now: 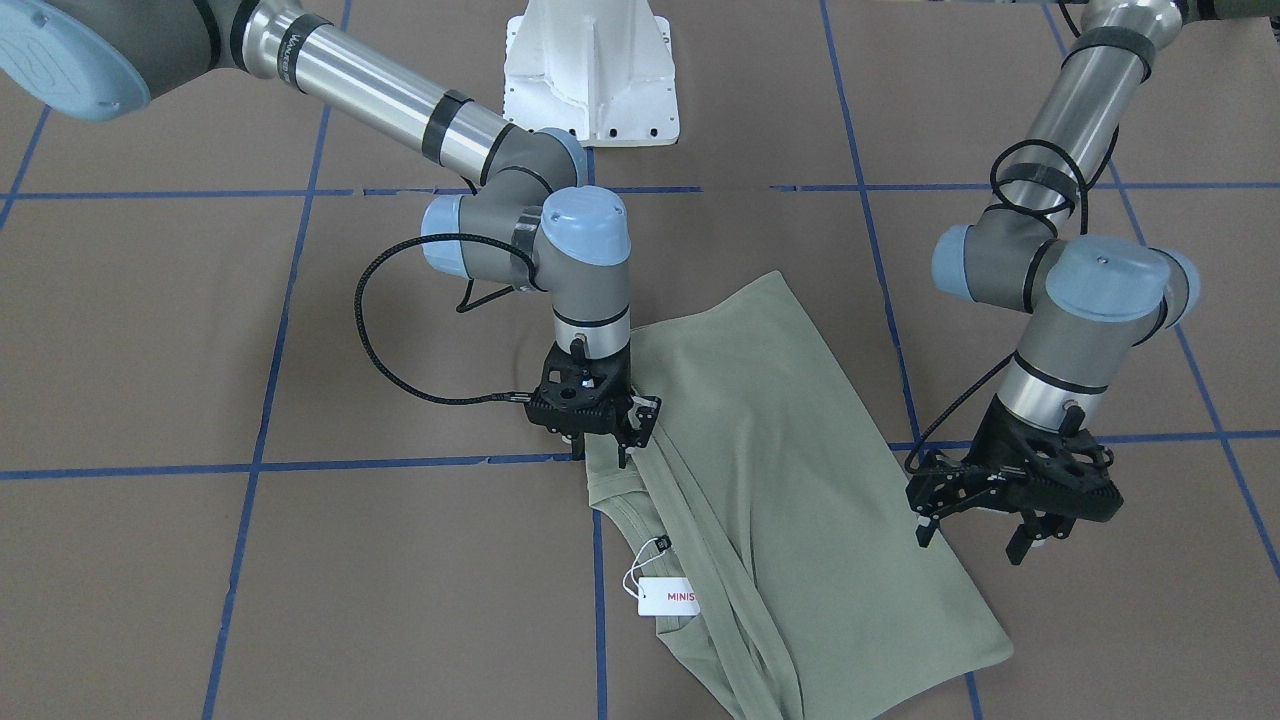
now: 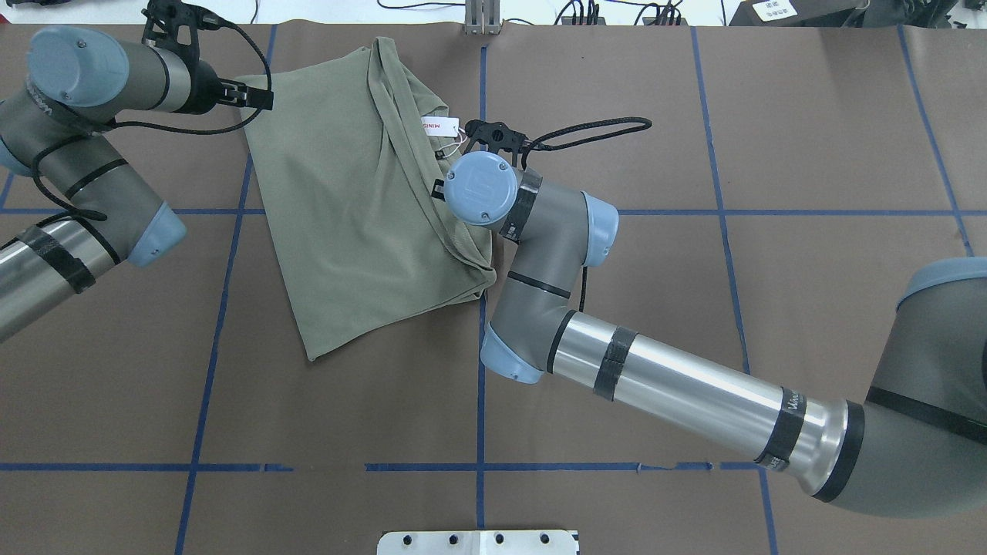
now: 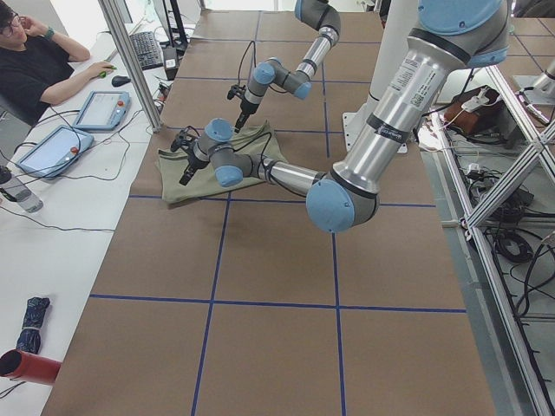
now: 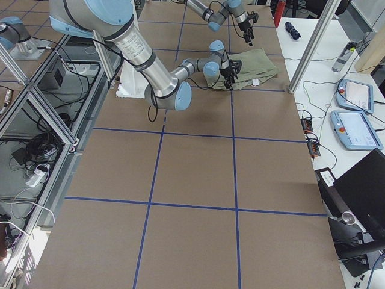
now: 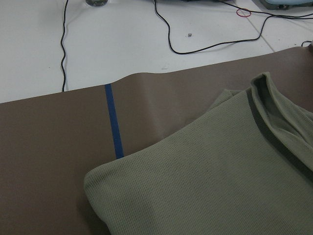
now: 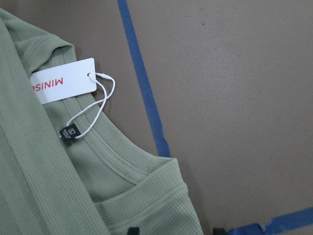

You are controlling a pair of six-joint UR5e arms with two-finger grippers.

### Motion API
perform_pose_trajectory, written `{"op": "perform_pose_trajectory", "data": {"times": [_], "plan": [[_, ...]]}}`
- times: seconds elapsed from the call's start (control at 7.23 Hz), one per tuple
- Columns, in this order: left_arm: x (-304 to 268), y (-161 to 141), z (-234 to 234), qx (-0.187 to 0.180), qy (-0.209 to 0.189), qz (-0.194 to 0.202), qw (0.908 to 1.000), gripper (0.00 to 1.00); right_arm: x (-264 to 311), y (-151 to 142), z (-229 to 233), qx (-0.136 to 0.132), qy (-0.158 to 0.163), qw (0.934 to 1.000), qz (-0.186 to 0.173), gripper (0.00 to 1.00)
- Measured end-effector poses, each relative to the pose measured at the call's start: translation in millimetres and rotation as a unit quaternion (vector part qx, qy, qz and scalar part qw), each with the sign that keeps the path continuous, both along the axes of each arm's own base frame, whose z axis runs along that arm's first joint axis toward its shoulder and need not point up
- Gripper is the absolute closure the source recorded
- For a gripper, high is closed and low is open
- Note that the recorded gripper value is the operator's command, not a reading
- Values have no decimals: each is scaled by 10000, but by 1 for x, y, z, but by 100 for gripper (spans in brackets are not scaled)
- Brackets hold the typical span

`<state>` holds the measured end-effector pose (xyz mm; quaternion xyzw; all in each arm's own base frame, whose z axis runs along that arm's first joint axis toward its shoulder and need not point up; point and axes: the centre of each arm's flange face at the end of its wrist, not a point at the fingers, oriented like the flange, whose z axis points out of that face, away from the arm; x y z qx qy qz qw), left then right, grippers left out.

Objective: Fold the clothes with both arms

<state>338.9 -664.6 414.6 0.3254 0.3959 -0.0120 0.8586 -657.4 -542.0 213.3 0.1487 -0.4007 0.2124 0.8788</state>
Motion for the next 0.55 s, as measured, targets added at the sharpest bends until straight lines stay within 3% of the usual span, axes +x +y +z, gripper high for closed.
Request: {"op": "perform_pose_trajectory", "data": {"times": [0.28, 0.42, 0.55], "plan": [[-1, 1, 4, -16, -16, -1, 10000, 0, -1, 1, 1, 39, 45, 10000, -55, 64], [-1, 1, 4, -18, -17, 3, 10000, 0, -1, 2, 1, 59, 68, 9999, -81, 94], [0, 2, 5, -17, -18, 8, 10000, 0, -2, 2, 2, 82, 90, 9999, -107, 100]]}}
